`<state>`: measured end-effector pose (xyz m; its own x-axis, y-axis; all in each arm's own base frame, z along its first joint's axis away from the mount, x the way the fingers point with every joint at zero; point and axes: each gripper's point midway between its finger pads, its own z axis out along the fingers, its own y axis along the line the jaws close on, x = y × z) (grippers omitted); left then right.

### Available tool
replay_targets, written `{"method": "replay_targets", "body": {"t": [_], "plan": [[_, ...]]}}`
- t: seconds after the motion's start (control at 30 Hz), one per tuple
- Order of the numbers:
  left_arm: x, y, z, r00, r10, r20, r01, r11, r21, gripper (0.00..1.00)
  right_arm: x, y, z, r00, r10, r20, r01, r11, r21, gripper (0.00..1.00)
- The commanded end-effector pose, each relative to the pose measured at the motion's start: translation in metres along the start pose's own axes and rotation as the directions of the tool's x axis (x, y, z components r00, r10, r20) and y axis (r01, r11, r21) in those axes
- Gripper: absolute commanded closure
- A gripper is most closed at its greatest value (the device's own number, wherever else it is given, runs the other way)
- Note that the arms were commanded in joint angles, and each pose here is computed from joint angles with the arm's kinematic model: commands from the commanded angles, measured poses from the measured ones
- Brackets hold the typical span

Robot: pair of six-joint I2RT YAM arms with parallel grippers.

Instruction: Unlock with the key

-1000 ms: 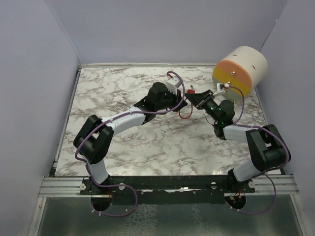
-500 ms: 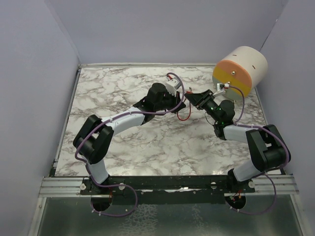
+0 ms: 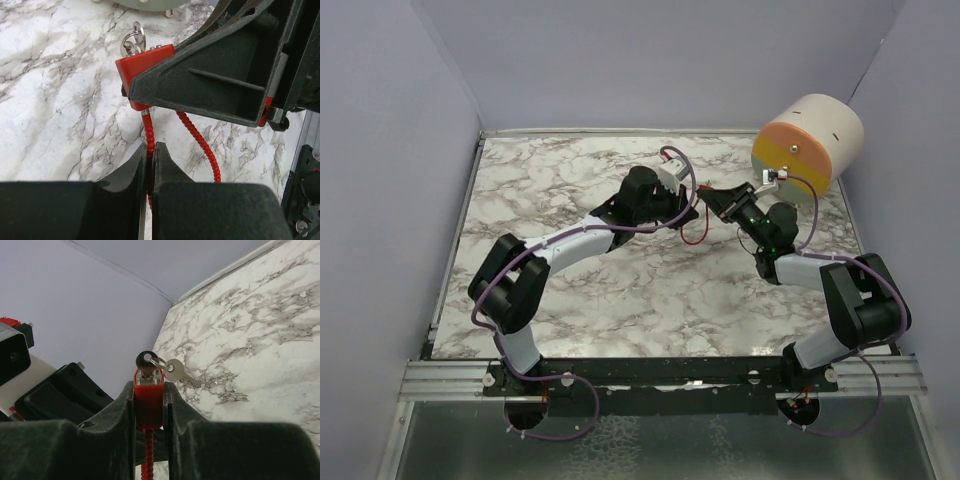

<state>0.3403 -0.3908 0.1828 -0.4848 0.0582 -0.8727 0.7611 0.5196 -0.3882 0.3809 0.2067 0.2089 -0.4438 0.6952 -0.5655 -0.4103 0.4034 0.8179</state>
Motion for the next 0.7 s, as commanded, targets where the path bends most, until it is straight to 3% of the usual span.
{"method": "replay_targets", "body": {"t": [0.0,0.67], "plan": [[-0.040,-0.040,0.008,0.995,0.057,0.086,-0.068,0.990,0.125,1.00,-0.004,0.007,0.000,1.000,-0.001,0.018,0.002,0.999,-0.033,0.99],[-0.035,-0.076,0.028,0.993,0.076,0.087,-0.092,0.977,0.194,1.00,-0.009,0.002,-0.002,0.997,0.036,0.067,-0.035,0.999,-0.017,0.99]]}}
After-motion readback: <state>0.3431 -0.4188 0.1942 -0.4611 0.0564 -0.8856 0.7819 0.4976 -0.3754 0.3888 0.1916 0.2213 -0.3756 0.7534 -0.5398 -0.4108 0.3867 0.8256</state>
